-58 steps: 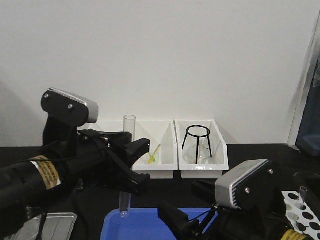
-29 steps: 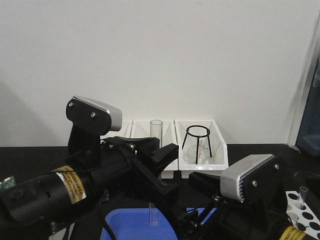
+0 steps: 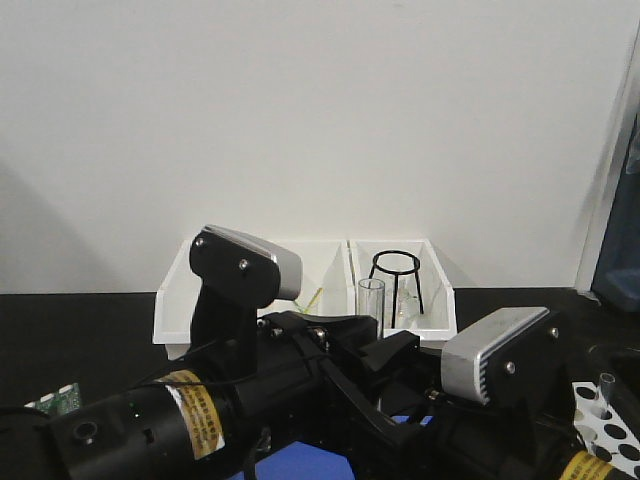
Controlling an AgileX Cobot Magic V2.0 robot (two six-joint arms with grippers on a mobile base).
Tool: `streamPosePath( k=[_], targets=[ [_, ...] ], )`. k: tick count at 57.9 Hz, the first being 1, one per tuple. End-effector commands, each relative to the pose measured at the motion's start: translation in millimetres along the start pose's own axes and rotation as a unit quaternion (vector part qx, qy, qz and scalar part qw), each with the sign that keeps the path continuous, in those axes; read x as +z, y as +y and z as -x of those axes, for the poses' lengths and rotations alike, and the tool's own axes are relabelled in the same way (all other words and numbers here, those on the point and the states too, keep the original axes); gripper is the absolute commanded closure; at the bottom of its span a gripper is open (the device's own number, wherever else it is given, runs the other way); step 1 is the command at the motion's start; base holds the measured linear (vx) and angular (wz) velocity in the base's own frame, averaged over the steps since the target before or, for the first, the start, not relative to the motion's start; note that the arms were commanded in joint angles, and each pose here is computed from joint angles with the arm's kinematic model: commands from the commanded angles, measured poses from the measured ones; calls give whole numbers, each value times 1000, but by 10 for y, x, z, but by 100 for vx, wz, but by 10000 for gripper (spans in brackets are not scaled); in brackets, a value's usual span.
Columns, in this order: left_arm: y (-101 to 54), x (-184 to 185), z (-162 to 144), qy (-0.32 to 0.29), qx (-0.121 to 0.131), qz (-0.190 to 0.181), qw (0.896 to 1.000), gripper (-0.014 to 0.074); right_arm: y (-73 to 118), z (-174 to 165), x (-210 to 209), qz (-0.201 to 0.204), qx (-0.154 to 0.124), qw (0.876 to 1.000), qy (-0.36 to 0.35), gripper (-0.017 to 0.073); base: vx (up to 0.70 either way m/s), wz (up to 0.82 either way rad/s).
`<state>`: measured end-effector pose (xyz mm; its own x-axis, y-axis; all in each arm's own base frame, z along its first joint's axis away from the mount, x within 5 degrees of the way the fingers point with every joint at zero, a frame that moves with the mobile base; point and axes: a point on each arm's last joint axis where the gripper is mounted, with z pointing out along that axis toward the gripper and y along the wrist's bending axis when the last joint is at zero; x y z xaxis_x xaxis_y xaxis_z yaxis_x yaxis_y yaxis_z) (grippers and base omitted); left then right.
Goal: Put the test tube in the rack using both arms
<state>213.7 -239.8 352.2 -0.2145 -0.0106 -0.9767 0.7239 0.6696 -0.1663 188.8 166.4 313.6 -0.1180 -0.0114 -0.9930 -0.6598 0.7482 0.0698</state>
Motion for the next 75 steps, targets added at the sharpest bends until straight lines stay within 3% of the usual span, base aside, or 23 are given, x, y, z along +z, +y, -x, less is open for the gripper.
streamPosePath(
  k=[1, 15, 46, 52, 60, 75],
  targets=[
    [-94, -86, 266, -71, -5, -21, 997, 599, 27, 242, -33, 9, -8, 997, -70, 50, 0, 0],
    [-89, -81, 253, -65, 4, -19, 998, 599, 28, 243, -33, 9, -8, 997, -71, 123, 0, 0],
    [-93, -82, 258, -67, 13, -21, 997, 597, 29, 259, -35, 10, -11, 997, -80, 568, 0, 0],
    [-94, -82, 260, -68, 13, -21, 997, 585, 30, 260, -35, 10, -11, 997, -80, 575, 0, 0],
    [-95, -83, 260, -69, 17, -22, 997, 509, 30, 262, -36, 10, -12, 997, -81, 574, 0, 0],
    [-96, -86, 263, -69, 18, -22, 997, 214, 30, 262, -36, 10, -12, 997, -81, 573, 0, 0]
  ],
)
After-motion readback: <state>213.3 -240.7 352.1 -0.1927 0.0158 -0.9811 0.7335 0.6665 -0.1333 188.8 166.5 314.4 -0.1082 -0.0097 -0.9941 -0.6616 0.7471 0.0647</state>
